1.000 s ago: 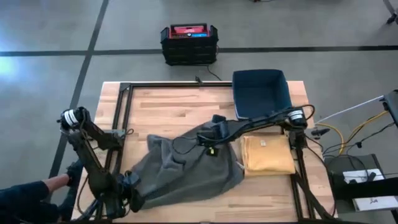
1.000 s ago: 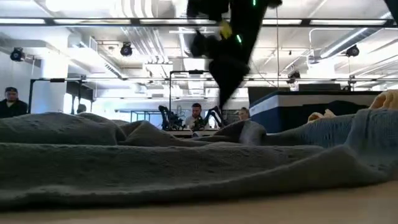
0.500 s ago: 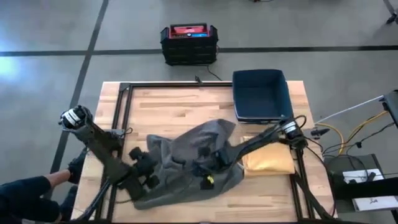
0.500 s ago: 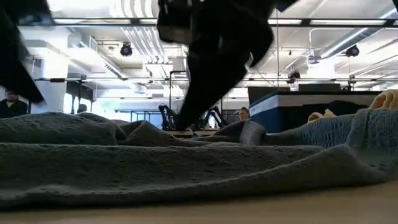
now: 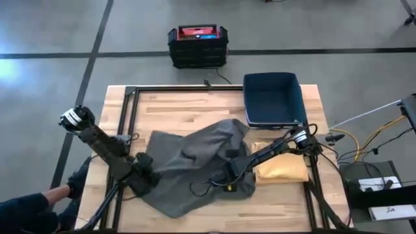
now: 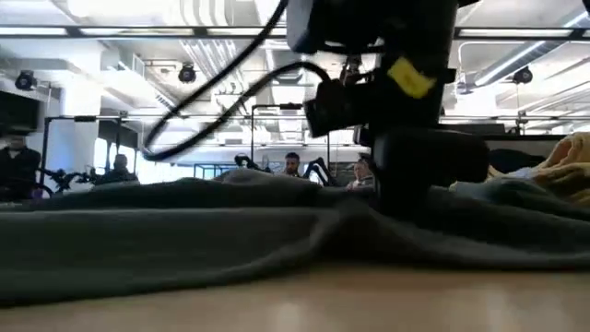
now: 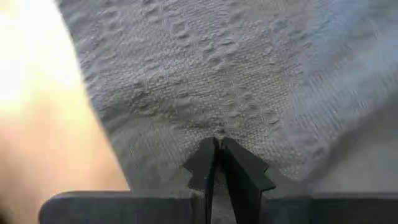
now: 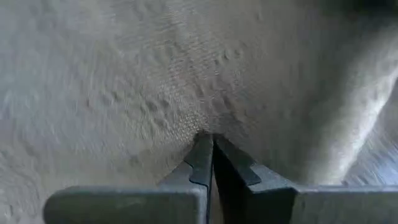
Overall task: Fold towel
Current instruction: Fold the gray towel
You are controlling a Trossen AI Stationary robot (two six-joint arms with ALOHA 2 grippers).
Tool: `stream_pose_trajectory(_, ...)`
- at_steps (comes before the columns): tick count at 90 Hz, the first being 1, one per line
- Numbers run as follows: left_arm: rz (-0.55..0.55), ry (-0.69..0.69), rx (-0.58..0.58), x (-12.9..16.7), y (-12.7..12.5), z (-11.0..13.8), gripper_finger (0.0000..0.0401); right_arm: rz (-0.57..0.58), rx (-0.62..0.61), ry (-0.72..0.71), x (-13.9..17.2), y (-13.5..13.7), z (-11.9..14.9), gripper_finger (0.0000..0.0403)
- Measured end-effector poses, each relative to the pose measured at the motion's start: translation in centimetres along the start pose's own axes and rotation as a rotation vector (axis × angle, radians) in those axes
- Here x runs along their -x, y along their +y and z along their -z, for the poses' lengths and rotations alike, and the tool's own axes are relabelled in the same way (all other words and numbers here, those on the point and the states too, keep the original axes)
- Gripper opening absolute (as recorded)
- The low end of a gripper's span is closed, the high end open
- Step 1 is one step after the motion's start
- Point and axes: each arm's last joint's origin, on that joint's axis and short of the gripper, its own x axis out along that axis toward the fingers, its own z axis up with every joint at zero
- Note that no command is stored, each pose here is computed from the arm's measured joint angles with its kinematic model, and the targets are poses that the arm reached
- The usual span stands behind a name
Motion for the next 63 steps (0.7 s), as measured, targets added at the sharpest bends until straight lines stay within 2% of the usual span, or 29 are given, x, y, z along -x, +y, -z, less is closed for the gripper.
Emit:
stream_pose_trajectory(7, 0.046, 0.02, 0.005, 1.8, -1.0, 0.9, 0.0021, -0.019, -0.02, -0.042, 1.6, -0.5, -0.4, 0.0)
stream_pose_trajectory(17, 0.214, -0.097, -0.032, 4.7, -2.8, 1.4, 0.0021, -0.041, -0.023, -0.226, 4.2, -0.8, -1.8, 0.0)
stream_pose_trajectory(25, 0.25, -0.158, -0.081, 5.2, -3.3, 1.3, 0.0021, -0.009, -0.043, -0.353, 4.4, -1.2, -2.9, 0.0)
stream_pose_trajectory(35, 0.229, -0.13, -0.102, 4.0, -3.7, 2.0, 0.0021, -0.011, -0.124, -0.395, 2.4, -3.5, -4.6, 0.0)
stream_pose_trajectory(45, 0.239, -0.034, -0.105, 1.4, -4.1, 3.4, 0.0021, -0.081, -0.18, -0.312, -1.0, -5.4, -5.5, 0.0)
stream_pose_trajectory(51, 0.303, -0.006, -0.095, 0.5, -4.8, 4.3, 0.0021, -0.113, -0.193, -0.269, -2.8, -6.0, -5.8, 0.0)
stream_pose_trajectory(63, 0.466, 0.074, -0.058, -0.5, -7.5, 6.4, 0.0021, -0.116, -0.219, -0.307, -4.3, -8.2, -7.0, 0.0)
